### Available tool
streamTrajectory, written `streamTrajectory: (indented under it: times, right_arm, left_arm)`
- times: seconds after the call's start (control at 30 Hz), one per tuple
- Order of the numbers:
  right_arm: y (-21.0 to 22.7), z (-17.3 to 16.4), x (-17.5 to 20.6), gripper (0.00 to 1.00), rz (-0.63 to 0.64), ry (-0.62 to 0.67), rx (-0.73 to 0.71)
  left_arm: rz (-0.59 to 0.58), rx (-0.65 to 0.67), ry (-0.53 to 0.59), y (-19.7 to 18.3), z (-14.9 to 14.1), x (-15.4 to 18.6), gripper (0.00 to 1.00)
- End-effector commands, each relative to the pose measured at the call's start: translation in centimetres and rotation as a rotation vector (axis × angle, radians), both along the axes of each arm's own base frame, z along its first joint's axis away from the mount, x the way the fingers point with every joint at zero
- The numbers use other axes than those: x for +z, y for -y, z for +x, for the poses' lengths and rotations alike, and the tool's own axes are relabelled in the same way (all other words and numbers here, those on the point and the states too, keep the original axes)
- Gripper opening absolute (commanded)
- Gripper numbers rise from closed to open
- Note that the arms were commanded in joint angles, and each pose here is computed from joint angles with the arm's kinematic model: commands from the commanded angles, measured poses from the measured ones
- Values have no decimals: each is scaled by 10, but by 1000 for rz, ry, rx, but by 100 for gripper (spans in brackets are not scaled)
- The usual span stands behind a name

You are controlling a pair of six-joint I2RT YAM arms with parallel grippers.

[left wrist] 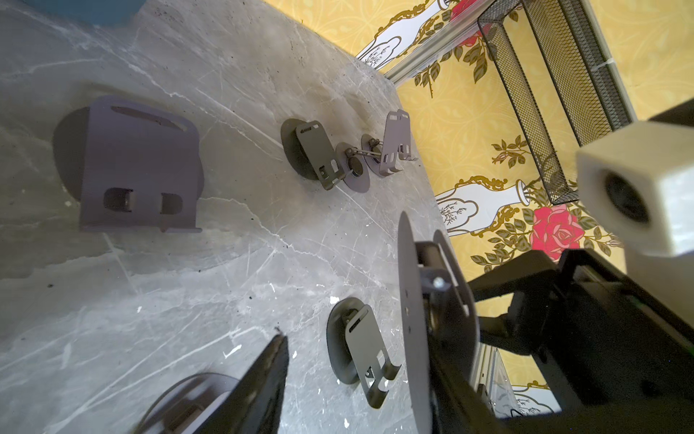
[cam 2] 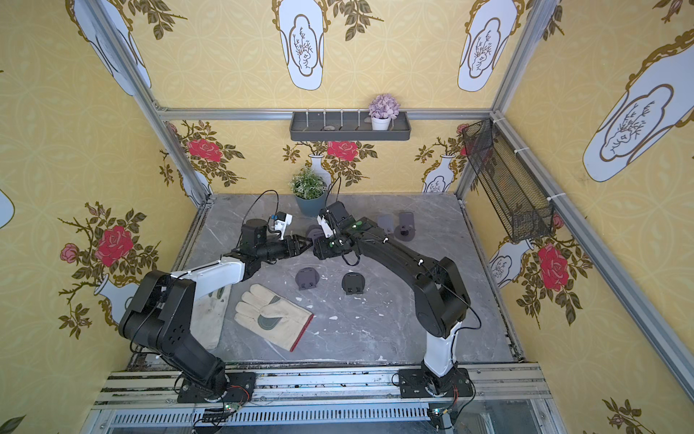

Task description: Open the phone stand

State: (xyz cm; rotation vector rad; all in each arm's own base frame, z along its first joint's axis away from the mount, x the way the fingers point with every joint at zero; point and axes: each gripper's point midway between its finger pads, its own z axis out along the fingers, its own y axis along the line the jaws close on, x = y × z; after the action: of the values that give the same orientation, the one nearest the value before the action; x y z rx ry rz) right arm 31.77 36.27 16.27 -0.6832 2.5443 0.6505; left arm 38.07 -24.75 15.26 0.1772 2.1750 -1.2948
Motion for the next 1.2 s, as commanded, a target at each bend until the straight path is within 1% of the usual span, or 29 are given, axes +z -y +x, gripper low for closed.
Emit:
streamTrajectory:
  times: [0.0,0.07,0.1,0.13,0.23,0.27,0.43,0.5,0.53,0.67,0.77,0.97,1.17]
  right_arm:
    - [-20,0,15,50,76,37,54]
    - [-24,0,17,50,81,40,61]
    - [-25,1,17,50,82,40,61]
    - [-26,2,17,50,81,40,61]
    - [-30,6,18,49,80,46,56]
    - [-31,8,17,49,78,46,53]
    - [-33,13,14,49,62,41,48]
    - [-32,13,11,49,49,32,46]
    - [-31,14,10,49,46,26,44]
    - [-26,12,3,49,30,-20,49]
    - [-20,10,-1,49,23,-64,56]
    - [-9,4,2,49,20,-119,82]
    - [6,-3,13,49,3,-166,98]
  left_arm:
    - [-47,-11,15,4,1,5,55]
    - [-91,-27,10,7,-2,9,49]
    - [-111,-35,7,8,-4,10,44]
    - [-133,-46,6,10,-6,12,35]
    - [-176,-73,0,13,-9,17,3]
    - [-181,-82,-3,14,-11,16,0]
    - [-181,-103,-10,15,-15,15,0]
    - [-148,-104,-7,14,-15,11,0]
    - [-121,-98,-6,12,-15,8,0]
    - [46,-60,54,0,-9,0,0]
    - [163,-21,69,-12,-5,-7,0]
    - [318,65,131,-34,-1,-10,0]
    - [464,121,257,-49,-6,-3,0]
